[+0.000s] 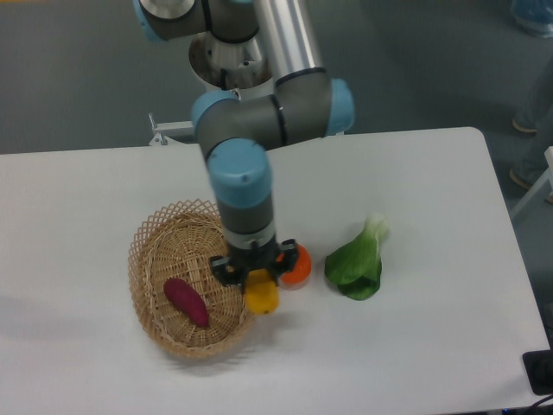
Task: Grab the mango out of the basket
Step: 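Lift the mango out of the basket and carry it toward the bok choy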
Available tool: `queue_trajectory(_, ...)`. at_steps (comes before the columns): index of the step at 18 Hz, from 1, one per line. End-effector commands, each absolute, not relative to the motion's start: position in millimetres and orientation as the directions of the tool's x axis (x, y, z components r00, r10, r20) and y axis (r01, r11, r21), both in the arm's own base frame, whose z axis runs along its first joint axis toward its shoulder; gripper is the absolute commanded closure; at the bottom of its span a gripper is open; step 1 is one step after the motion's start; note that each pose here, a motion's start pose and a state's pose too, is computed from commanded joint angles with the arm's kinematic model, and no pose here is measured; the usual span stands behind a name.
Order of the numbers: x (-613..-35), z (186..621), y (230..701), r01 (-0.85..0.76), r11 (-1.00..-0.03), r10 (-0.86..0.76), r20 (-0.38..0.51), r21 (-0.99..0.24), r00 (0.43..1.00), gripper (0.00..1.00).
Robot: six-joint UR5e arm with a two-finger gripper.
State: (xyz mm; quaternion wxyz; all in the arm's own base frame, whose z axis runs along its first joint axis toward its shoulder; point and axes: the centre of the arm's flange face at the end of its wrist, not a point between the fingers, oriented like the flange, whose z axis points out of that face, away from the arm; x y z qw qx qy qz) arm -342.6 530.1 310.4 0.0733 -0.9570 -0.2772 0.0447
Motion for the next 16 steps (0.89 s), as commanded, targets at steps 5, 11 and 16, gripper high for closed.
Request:
queue_trajectory(5, -380.6, 324.2, 499.7, 0.407, -0.897, 0.425, -0.087, -0.171, 0.901, 0.72)
queue_trajectory(11, -429.9, 324.7, 460.6, 0.170, -0.976, 0.189, -0.145, -0.137, 0.971, 0.72)
queue_trajectory(16, -477.0, 328.0, 424.4, 0.044, -0.991, 0.065, -0.169, -0.128, 0.983, 0.72)
